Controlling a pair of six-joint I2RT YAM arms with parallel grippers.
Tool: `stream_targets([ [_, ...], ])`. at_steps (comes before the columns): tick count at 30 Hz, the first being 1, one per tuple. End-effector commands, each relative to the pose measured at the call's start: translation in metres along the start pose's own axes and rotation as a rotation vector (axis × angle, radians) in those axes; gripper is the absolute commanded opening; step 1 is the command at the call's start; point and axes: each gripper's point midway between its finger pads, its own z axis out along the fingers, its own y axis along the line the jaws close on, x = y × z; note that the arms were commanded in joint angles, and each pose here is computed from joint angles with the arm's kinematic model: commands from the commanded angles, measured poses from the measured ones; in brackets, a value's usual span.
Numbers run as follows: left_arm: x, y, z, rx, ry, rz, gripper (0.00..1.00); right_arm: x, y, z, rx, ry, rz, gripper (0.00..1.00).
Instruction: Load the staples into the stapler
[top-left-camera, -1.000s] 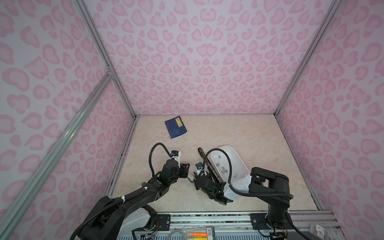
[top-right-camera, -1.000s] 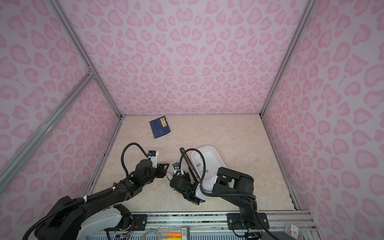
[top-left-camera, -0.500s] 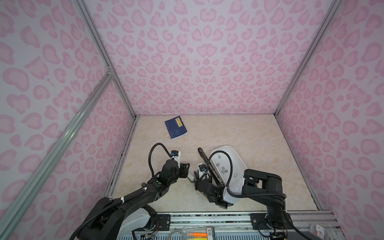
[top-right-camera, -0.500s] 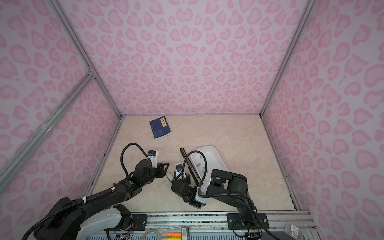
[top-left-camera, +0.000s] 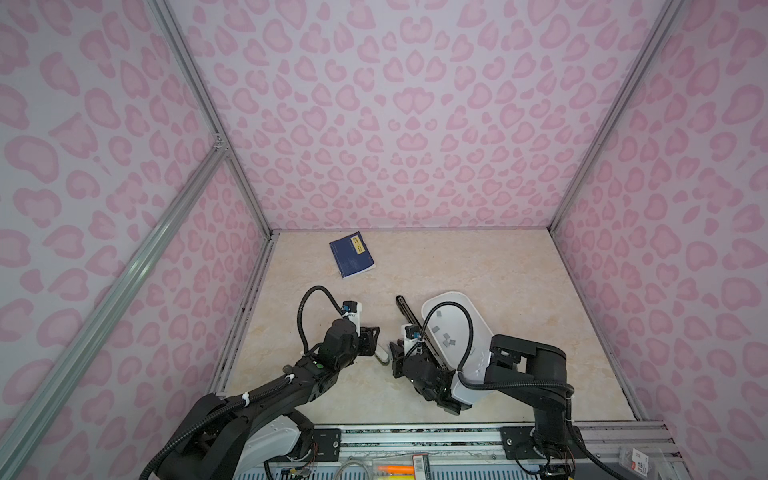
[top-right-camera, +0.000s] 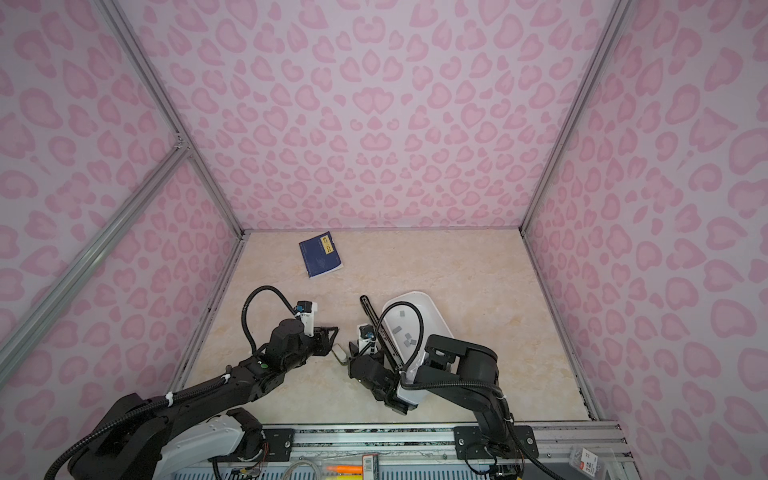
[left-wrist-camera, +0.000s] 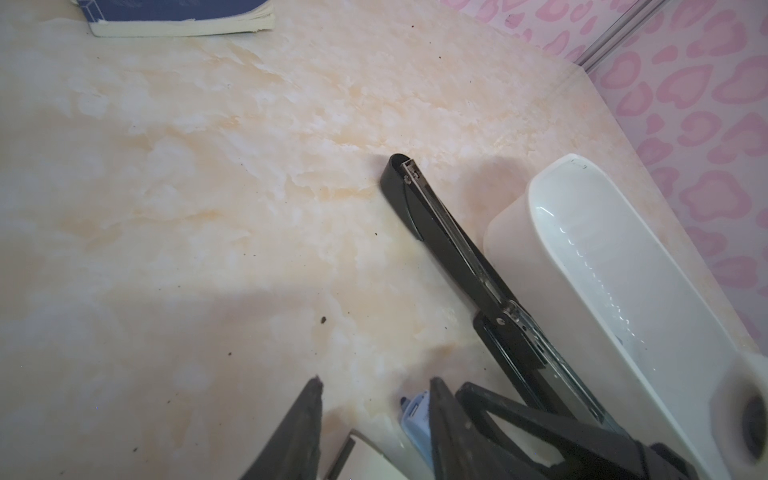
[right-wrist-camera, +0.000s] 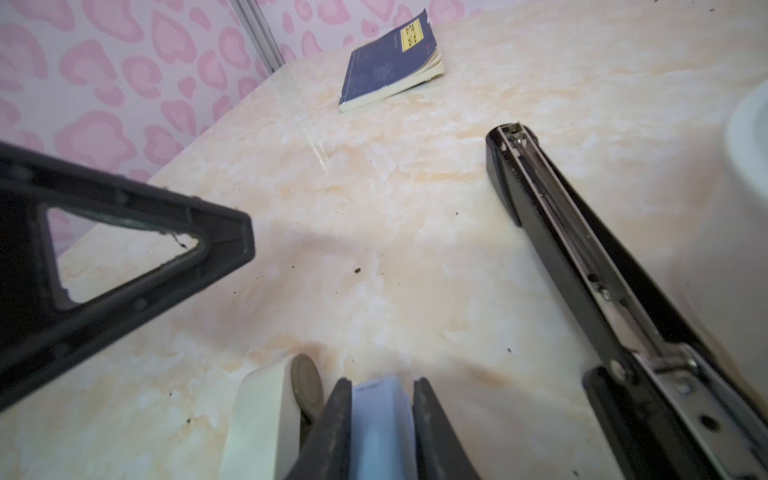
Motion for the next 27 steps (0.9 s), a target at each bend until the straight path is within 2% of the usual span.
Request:
stream_targets([
  [1,-0.009,-0.007,-0.003,0.025,-0.023,0.006,0.44,0.021,-0.021,0.0,0.059,0.152,-0.091,0.29],
  [6,-0.013,-0.01,-0.007,0.035,-0.033,0.013,0.44,-0.014,-0.012,-0.003,0.039,0.124,-0.07,0.37],
  [11,-0.013,-0.011,-0.007,0.043,-0.033,0.019,0.44,-0.026,-0.01,-0.012,0.036,0.153,-0.058,0.45],
  [16,-0.01,-0.012,-0.007,0.052,-0.023,0.027,0.44,-0.022,-0.019,-0.017,0.049,0.171,-0.017,0.46],
  [21,-0.008,-0.013,-0.009,0.059,-0.025,0.028,0.45,-0.001,-0.02,-0.017,0.03,0.217,0.016,0.45],
  [27,-0.006,-0.017,-0.01,0.078,-0.019,0.031,0.45,0.017,-0.024,-0.017,0.016,0.248,0.062,0.48],
])
